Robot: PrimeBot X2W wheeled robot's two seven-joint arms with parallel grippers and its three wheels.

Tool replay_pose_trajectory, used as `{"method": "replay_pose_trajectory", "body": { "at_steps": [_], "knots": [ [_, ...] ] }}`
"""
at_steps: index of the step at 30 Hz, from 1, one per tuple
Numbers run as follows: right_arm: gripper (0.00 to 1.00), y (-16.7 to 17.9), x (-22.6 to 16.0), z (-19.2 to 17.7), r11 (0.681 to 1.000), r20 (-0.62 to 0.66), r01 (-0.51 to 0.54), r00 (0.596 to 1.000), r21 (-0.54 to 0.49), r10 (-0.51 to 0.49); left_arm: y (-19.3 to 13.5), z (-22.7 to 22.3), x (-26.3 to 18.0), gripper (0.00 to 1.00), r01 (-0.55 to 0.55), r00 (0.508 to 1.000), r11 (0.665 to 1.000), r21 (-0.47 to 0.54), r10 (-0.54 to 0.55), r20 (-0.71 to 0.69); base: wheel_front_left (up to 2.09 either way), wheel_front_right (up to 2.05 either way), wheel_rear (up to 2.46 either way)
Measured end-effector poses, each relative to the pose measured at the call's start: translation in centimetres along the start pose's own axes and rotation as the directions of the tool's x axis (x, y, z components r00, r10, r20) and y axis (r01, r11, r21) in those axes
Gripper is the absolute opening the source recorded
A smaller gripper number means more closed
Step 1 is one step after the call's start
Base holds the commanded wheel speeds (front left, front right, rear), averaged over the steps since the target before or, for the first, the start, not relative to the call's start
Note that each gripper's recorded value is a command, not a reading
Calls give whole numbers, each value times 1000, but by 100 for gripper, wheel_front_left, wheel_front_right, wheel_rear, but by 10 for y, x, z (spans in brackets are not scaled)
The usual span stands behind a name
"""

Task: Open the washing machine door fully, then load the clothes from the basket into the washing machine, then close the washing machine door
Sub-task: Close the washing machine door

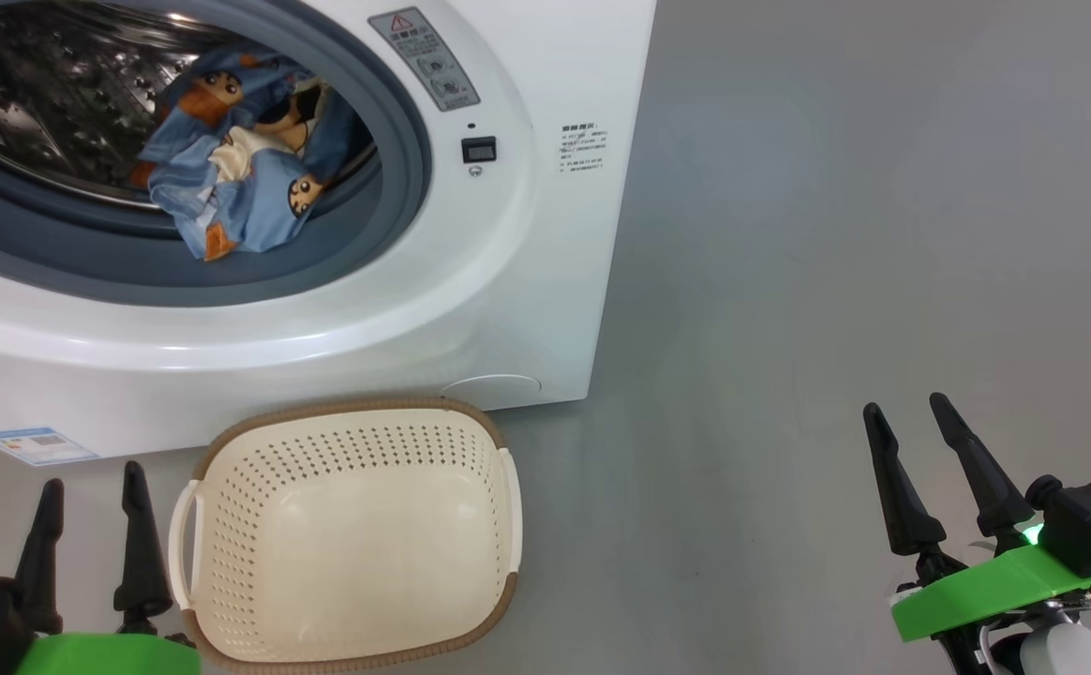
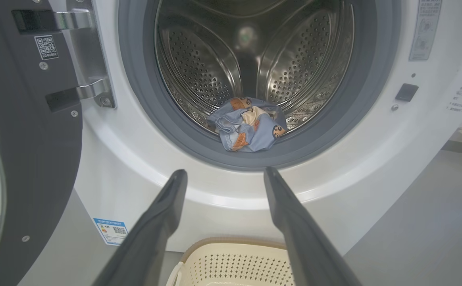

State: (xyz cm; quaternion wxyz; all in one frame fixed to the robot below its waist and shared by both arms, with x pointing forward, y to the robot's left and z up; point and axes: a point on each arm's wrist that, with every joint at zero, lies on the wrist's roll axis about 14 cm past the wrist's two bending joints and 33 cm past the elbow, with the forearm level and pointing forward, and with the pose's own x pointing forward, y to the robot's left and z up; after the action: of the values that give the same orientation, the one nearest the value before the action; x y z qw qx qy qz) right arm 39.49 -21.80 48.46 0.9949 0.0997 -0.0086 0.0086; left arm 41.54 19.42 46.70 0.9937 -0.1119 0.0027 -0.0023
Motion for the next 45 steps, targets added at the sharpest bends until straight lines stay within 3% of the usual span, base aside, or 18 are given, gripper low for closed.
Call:
{"method": "replay_pose_trajectory", "body": {
  "at_steps": [30, 45],
  "knots": [
    [100, 4, -2, -3, 1000, -11, -20, 1000, -5, 20, 4, 2, -10, 100, -9, 1000, 1000, 5, 9, 0, -60, 60, 0],
    [100, 48, 20, -18, 985, -49, -175, 983, -3, 175, 37, 12, -34, 100, -130, 991, 992, -8, 130, 22, 0, 0, 0]
  ]
}}
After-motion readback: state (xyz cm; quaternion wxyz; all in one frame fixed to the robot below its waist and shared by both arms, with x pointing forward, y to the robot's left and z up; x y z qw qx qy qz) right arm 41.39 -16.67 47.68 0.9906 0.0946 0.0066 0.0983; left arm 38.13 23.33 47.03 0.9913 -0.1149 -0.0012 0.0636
